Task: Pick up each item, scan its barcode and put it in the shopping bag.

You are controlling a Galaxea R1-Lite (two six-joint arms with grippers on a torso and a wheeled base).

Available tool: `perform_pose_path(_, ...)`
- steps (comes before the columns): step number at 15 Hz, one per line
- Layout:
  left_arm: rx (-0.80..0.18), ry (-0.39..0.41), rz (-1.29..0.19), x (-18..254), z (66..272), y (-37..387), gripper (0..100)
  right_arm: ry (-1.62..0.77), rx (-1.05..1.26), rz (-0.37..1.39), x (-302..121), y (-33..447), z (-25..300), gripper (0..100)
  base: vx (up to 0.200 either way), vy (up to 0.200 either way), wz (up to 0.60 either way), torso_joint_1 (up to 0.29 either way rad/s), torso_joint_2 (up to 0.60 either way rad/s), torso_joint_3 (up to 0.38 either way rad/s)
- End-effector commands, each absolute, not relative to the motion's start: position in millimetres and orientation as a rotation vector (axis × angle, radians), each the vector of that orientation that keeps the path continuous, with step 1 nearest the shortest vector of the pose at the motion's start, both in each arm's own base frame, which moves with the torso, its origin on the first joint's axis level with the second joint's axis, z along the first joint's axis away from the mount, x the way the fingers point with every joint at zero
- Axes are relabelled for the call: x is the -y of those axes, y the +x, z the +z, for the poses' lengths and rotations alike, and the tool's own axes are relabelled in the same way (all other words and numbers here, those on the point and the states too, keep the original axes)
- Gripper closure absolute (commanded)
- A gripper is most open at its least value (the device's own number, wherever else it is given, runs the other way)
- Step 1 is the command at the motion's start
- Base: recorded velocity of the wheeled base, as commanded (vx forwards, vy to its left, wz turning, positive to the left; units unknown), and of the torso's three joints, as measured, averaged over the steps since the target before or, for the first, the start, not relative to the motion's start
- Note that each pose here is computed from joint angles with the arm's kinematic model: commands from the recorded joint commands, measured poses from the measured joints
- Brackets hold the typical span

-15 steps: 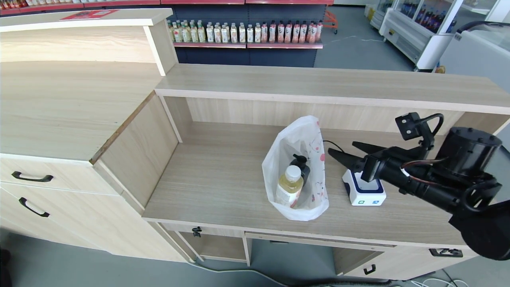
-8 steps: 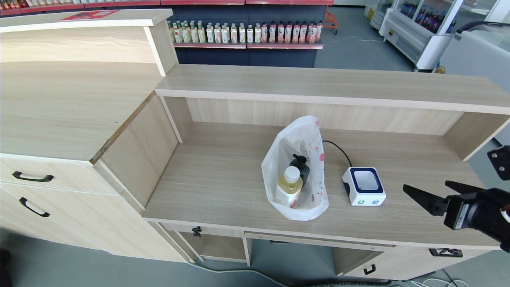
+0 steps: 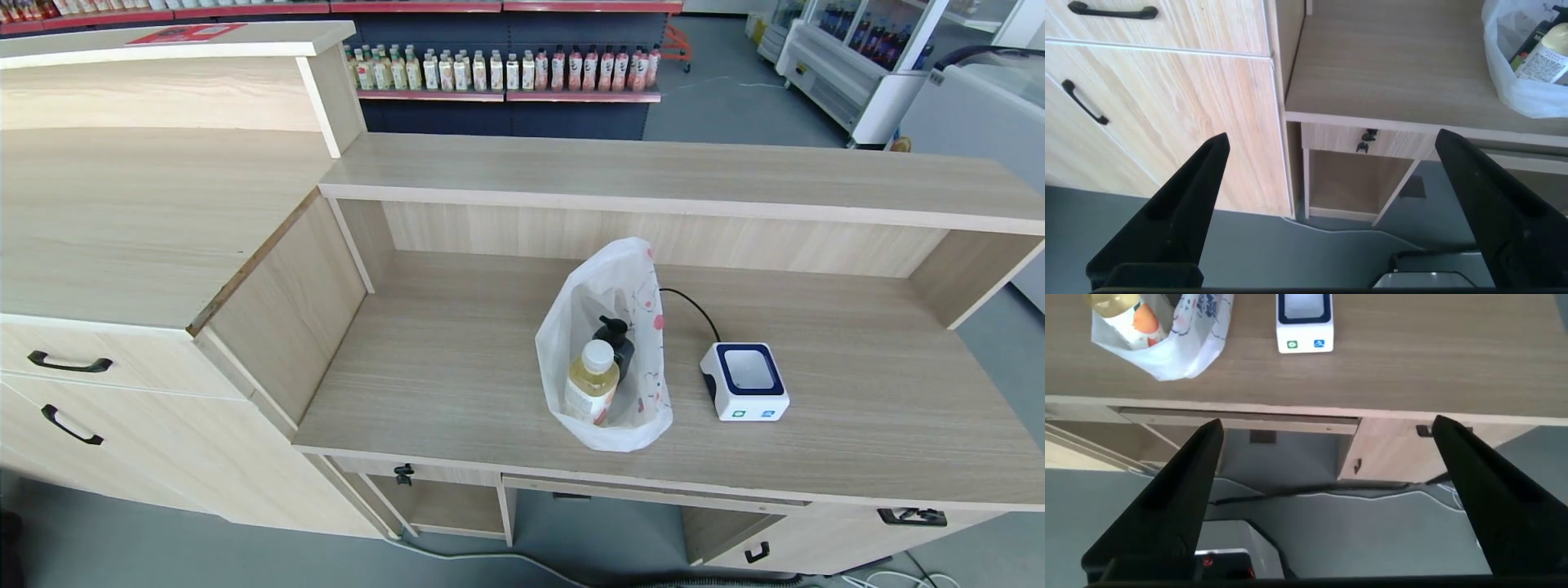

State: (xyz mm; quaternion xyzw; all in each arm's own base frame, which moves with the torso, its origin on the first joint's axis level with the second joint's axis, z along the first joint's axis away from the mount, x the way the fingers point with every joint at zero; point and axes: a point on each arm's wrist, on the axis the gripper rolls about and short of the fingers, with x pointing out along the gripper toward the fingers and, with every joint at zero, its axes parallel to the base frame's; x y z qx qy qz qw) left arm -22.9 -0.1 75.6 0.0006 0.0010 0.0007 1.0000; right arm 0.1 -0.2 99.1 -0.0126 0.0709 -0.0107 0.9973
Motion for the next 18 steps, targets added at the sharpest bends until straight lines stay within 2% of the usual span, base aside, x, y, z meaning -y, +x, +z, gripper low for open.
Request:
perform_pose_path(1,-0.002,0.002,0.002,0.1,75.6,-22.9,0,0.0,0.0,-0.023,0.5,-23.0,76.0,0,0.0,0.0,0.0,0.0,0.0,0.0)
perform_pose_path(16,-0.002,0.005,0.002,0.1,75.6,-22.9,0,-0.041,-0.002,-0.023,0.4,-23.0,75.9,0,0.0,0.0,0.0,0.0,0.0,0.0)
perform_pose_path(18,-0.002,0.005,0.002,0.1,75.6,-22.9,0,-0.041,-0.002,-0.023,0.4,-23.0,75.9,0,0.0,-0.2,0.0,0.002,0.0,0.005)
